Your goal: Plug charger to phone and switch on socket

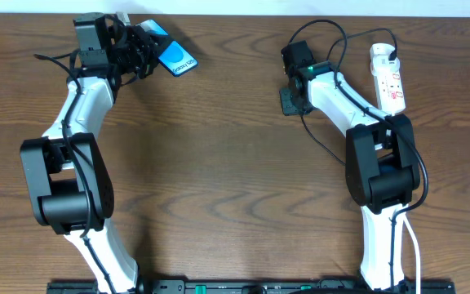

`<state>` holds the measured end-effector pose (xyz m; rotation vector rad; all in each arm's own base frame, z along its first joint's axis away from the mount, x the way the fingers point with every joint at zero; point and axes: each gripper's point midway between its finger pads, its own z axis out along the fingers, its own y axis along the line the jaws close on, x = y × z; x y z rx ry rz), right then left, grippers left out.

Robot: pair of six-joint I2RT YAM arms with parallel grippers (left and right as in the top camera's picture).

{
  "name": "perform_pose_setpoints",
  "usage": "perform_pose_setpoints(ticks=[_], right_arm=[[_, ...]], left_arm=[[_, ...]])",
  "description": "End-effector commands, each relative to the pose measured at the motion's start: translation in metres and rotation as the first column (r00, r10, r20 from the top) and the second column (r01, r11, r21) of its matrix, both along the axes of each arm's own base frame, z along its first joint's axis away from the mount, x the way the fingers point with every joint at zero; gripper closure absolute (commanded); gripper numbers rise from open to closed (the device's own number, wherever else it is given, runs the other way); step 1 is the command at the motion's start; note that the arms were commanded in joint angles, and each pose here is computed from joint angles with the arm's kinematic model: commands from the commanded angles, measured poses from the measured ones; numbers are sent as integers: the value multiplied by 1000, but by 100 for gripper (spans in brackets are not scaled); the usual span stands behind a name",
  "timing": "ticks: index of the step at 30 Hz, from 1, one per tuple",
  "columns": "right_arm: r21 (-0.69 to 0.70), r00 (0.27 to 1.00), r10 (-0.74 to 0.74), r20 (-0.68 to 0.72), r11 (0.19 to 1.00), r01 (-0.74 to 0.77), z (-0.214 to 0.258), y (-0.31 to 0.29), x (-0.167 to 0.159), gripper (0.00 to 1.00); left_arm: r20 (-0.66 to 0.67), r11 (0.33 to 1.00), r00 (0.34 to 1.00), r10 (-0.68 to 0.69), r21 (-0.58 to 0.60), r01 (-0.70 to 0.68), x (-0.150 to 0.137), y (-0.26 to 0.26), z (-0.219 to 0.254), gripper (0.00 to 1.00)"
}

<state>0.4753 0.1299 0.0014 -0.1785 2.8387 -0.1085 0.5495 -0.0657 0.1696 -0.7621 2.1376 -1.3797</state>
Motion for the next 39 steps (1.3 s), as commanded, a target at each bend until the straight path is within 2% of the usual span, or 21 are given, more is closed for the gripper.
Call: perform_pose_setpoints(ticks=[1,10,17,26,28,29,32,34,37,39], right_arm=[[21,995,4,-104,1000,-1,-36,4,-23,96],[29,995,5,-99,1000,-2,-36,5,-22,94],[49,996,6,-94,999,-2,-36,9,-21,99],[54,996,-4,-88,998,9,-36,10,-19,99],[54,996,-4,-89,999,9,-36,10,-19,91],[54,996,-4,-89,998,9,-36,10,-19,78],[54,996,-4,-89,999,9,-36,10,-19,74],[54,996,-4,-89,998,9,-36,10,-19,75],[54,996,-4,-88,998,9,-36,10,-19,86],[55,996,-7,-88,998,12,-36,10,-19,90]], left_arm=[[47,1000,999,-16,12,16,2,0,13,93],[47,1000,999,-17,11,16,2,0,13,93],[47,1000,999,-17,11,16,2,0,13,93],[47,1000,999,-17,11,16,2,0,13,93],[47,1000,999,-17,11,16,2,0,13,93],[47,1000,999,-17,11,16,2,0,13,93],[47,1000,999,-17,11,16,2,0,13,93],[47,1000,999,-17,11,16,2,0,13,93],[47,1000,999,-17,11,16,2,0,13,93],[47,1000,999,-17,11,16,2,0,13,93]])
